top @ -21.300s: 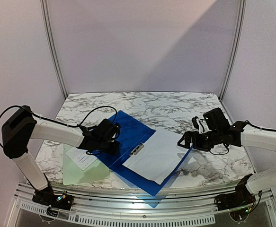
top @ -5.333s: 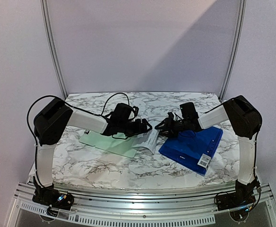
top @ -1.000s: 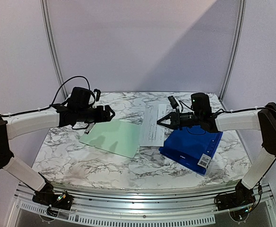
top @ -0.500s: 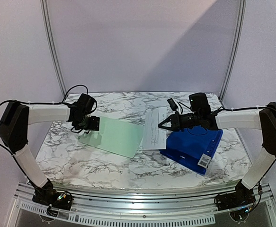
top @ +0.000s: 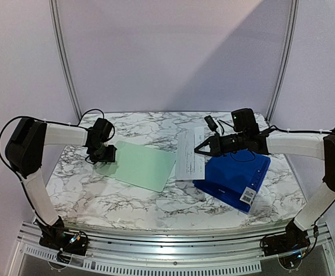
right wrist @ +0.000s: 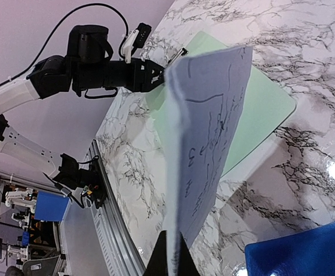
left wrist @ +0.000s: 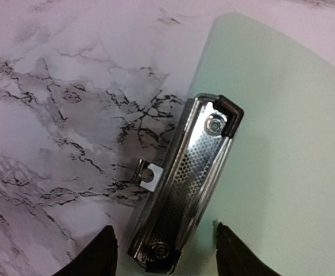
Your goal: Put the files into the folder
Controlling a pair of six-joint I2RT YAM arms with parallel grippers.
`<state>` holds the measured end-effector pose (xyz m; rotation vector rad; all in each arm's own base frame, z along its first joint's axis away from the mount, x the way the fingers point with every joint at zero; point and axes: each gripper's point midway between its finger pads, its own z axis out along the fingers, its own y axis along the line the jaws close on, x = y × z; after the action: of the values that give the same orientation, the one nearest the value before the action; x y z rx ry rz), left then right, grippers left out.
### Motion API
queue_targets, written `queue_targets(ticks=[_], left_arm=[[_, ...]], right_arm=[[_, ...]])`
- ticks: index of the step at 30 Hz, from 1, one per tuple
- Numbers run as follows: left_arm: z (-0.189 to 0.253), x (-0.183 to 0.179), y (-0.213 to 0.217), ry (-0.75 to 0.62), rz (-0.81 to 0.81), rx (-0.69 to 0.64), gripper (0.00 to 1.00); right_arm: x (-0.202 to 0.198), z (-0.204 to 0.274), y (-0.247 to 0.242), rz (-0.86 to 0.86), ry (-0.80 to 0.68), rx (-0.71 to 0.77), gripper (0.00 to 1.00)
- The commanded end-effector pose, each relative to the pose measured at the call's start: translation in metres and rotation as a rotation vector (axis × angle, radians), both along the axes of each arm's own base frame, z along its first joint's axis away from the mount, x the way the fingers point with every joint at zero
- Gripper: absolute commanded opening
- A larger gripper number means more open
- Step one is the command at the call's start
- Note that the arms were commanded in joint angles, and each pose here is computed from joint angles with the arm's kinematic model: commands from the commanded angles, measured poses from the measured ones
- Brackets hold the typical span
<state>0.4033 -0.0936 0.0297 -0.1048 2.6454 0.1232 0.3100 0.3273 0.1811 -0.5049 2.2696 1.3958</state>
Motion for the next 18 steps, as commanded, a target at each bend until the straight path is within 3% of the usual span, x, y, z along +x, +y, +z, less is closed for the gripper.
queue_targets(ticks=[1,8,18], left_arm=[[-0.017,-0.01,0.004,0.066,0.006,0.0,0.54],[-0.023,-0.027,-0.002,0.083,0.002,-0.019,0.28],[-0.024,-0.065,-0.028,0.075,-0.029,-0.045,0.17]], right_arm=[[0.001,0.01,-0.001,-0.002,-0.034,-0.012,0.0],[0.003,0.016,-0.001,0.001,-0.049,-0.013,0.0],[0.005,0.02,-0.001,-0.004,-0.056,-0.02,0.0]])
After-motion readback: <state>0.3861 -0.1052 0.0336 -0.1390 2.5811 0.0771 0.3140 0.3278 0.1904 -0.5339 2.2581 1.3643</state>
